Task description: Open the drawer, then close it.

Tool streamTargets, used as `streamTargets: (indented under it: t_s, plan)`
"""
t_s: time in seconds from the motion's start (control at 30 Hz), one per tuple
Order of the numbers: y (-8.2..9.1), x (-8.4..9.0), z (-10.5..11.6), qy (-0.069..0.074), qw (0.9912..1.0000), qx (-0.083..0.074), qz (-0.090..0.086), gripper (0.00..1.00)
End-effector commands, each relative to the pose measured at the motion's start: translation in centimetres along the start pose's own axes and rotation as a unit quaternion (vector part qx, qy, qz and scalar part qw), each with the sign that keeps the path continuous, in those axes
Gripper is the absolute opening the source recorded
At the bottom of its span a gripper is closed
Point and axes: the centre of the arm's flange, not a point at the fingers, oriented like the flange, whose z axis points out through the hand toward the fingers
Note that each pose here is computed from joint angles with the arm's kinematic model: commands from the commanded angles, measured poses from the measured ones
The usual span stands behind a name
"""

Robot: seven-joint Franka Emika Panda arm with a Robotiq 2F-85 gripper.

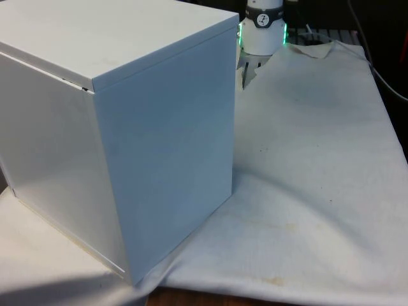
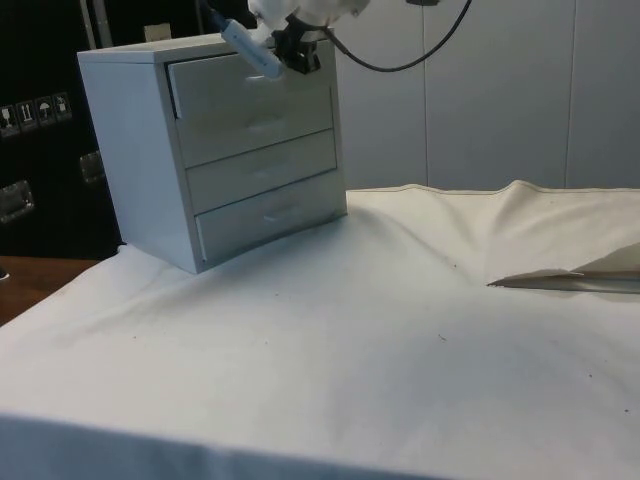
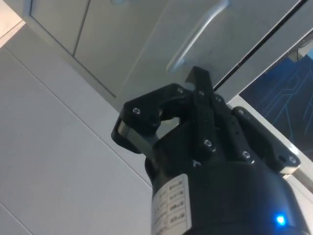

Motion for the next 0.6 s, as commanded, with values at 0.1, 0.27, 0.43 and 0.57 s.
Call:
streamTargets:
  t_s: [0.1, 0.27, 0.43, 0.57]
  plan:
    - [0.12, 0.05, 0.02, 0.002, 1.0, -0.001, 0.001, 0.0]
    - [-0.05, 0.12, 0.02, -0.002, 1.0, 0.0, 0.001, 0.0]
    - [-0.1, 0.78, 0.62, -0.004, 0.99997, -0.004, 0.005, 0.0]
    - [-0.07, 0.96, 0.89, -0.006, 0.99993, -0.006, 0.007, 0.0]
